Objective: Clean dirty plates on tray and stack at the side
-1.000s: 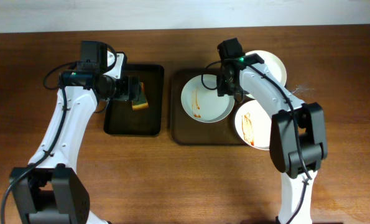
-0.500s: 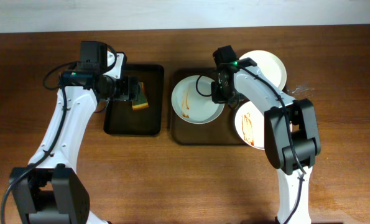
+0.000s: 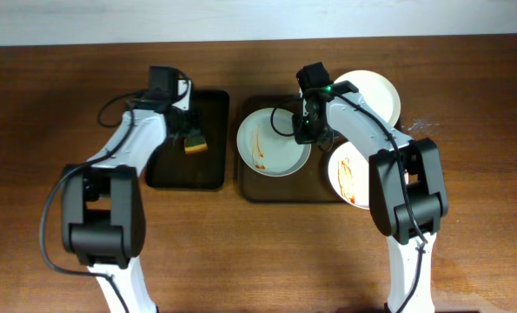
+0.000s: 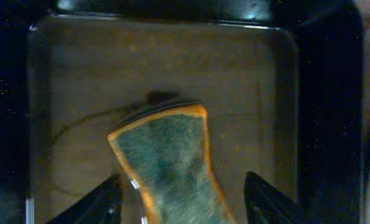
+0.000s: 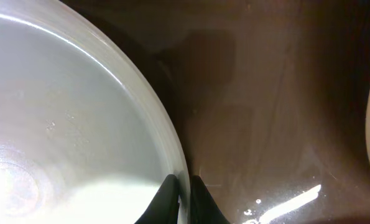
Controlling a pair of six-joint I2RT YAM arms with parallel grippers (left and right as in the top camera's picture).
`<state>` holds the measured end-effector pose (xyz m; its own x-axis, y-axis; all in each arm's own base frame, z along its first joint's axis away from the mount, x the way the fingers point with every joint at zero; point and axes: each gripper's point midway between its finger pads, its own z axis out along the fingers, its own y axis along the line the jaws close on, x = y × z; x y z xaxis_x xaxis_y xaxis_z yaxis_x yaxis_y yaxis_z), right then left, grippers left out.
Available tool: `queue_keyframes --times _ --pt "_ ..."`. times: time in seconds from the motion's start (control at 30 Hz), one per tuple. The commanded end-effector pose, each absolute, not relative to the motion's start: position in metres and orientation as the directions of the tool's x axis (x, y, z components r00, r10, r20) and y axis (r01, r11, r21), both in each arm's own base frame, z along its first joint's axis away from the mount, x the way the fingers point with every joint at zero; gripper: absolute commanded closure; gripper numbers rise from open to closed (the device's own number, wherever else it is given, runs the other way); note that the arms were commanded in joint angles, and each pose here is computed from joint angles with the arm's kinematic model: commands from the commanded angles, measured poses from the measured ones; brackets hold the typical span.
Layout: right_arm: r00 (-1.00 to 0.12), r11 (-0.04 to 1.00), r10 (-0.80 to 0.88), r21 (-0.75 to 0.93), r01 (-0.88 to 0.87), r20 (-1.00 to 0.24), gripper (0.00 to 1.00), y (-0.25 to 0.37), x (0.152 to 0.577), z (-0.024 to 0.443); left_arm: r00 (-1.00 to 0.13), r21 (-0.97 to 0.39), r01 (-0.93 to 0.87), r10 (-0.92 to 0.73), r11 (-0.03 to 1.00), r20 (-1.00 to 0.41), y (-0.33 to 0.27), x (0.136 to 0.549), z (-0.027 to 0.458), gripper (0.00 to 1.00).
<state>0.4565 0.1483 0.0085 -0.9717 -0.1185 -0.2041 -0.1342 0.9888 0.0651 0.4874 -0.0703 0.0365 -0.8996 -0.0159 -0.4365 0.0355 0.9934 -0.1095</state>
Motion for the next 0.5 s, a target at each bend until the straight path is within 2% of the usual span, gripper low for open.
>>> queue_keyframes --times 0.0,0.07,0.13,0.23,0.3,0.37,0.47 --pt "-0.977 0.983 -0.156 0.074 -0.168 -0.147 0.93 0.159 0.441 -0.013 -0.887 0.005 -0.143 -0.126 0.990 -0.445 -0.066 0.489 0.023 0.44" --pt "-0.977 0.983 -0.156 0.074 -0.168 -0.147 0.93 0.159 0.441 -0.013 -0.894 0.023 -0.139 -0.116 0.990 -0.432 -0.072 0.486 0.014 0.49" --pt "-0.977 0.983 -0.156 0.074 -0.168 -0.147 0.93 0.159 0.441 -0.013 -0.875 0.047 -0.226 -0.181 0.973 -0.449 -0.060 0.487 0.016 0.53" --pt "-0.977 0.983 -0.156 0.074 -0.168 -0.147 0.94 0.159 0.440 -0.014 -0.883 0.071 -0.240 -0.187 0.968 -0.430 -0.053 0.481 0.012 0.55" --pt "-0.977 0.983 -0.156 0.075 -0.168 -0.147 0.95 0.159 0.440 -0.014 -0.885 0.073 -0.239 -0.186 0.968 -0.427 -0.053 0.479 0.011 0.69" --pt "-0.977 0.983 -0.155 0.074 -0.167 -0.145 0.96 0.159 0.440 -0.014 -0.883 0.071 -0.237 -0.184 0.969 -0.431 -0.054 0.480 0.011 0.99" --pt "-0.977 0.984 -0.152 0.075 -0.164 -0.146 0.96 0.159 0.440 -0.014 -0.909 0.052 -0.164 -0.130 0.985 -0.397 -0.065 0.475 0.011 1.00"
